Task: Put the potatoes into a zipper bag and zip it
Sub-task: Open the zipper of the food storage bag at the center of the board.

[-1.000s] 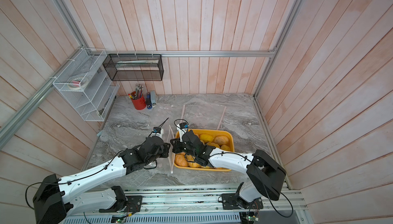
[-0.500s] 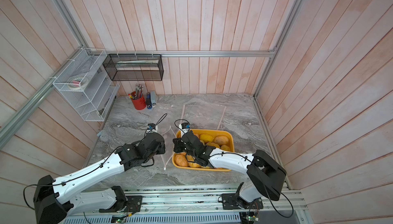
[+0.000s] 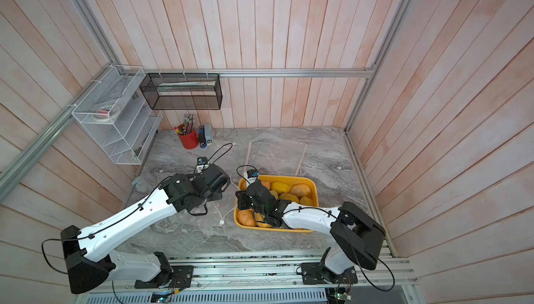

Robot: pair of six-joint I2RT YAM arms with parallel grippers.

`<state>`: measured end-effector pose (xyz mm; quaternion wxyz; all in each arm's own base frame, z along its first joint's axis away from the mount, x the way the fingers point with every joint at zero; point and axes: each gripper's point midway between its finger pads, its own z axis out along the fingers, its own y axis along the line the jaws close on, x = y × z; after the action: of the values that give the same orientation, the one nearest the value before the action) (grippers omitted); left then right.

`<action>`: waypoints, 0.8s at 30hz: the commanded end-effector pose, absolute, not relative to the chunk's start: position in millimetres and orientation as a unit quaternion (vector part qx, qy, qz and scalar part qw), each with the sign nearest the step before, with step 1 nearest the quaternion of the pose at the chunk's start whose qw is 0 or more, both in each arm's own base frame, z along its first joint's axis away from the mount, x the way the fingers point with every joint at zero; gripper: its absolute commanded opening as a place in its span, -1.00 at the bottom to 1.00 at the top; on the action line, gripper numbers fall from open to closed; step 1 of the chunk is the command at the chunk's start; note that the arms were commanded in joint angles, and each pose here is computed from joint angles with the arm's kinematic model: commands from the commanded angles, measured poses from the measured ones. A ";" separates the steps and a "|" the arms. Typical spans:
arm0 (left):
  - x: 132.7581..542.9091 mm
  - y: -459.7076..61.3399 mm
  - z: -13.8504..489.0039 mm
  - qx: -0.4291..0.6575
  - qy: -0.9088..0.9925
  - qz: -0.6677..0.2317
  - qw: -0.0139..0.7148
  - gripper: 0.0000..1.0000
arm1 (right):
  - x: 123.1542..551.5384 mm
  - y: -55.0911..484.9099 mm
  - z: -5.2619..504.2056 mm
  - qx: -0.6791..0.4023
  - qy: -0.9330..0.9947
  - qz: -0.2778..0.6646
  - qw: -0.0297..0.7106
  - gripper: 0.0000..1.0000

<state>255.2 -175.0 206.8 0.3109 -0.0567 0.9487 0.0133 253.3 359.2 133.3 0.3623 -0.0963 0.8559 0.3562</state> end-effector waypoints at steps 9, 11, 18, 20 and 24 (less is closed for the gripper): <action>266.2 -181.5 196.9 -0.038 0.936 -0.004 0.350 -1.00 | 248.3 355.3 120.4 -0.105 0.859 0.350 0.359 -0.34; 265.9 -188.6 197.1 -0.025 0.933 -0.030 0.357 -1.00 | 248.0 355.4 120.8 -0.107 0.858 0.351 0.360 -0.26; 269.0 -184.5 190.7 -0.036 0.931 -0.015 0.362 -1.00 | 247.0 351.9 132.1 -0.109 0.852 0.355 0.370 0.07; 270.2 -181.3 186.8 -0.044 0.932 0.001 0.359 -1.00 | 245.8 349.3 136.8 -0.108 0.849 0.358 0.374 0.17; 272.1 -164.4 179.6 -0.073 0.930 0.059 0.354 -1.00 | 244.2 341.1 144.2 -0.103 0.846 0.357 0.383 0.33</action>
<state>269.0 -178.0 179.7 0.3480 -0.0472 0.9361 0.0171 245.2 347.5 136.7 0.3702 -0.1046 0.8502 0.3595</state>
